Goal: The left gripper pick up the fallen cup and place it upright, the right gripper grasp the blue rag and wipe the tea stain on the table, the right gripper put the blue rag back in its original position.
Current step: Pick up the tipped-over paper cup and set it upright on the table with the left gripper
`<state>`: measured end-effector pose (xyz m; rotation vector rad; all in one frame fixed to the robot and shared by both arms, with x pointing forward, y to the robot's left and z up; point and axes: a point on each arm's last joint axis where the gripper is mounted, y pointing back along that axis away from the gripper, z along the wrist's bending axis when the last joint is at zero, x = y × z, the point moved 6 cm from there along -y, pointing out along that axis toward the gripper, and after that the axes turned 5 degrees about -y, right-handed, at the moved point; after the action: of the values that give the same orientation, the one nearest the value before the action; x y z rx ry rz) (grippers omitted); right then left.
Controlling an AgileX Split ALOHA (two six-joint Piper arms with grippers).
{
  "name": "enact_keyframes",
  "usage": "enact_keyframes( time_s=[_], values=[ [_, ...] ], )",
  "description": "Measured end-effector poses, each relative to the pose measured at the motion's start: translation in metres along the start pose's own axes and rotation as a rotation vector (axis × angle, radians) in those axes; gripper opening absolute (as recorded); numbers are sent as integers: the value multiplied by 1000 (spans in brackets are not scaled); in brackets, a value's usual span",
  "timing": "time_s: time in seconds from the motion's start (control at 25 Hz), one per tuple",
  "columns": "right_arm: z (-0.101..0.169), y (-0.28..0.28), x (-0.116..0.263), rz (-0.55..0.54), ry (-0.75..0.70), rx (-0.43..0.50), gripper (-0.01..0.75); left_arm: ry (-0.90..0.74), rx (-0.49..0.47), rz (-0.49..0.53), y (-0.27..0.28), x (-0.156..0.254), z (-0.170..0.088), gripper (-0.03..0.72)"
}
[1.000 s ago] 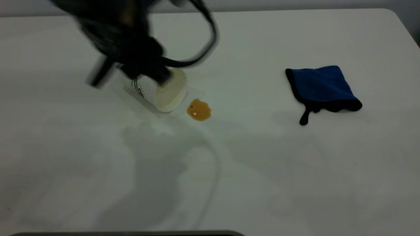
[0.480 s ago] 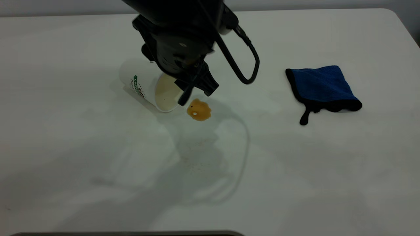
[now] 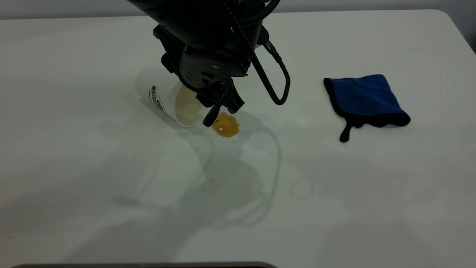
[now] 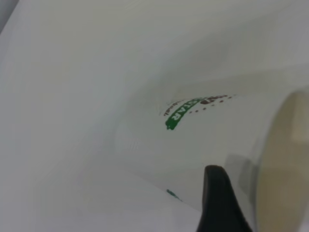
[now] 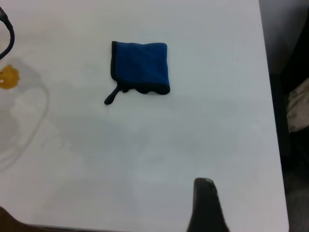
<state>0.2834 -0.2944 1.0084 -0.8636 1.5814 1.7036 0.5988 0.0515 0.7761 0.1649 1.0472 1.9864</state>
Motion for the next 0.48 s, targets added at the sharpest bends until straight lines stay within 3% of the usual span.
enact_keyframes(
  time_s=[0.48],
  values=[
    [0,0,0,0,0,0,554,-29,-30,43,-26,14,4,500]
  ],
)
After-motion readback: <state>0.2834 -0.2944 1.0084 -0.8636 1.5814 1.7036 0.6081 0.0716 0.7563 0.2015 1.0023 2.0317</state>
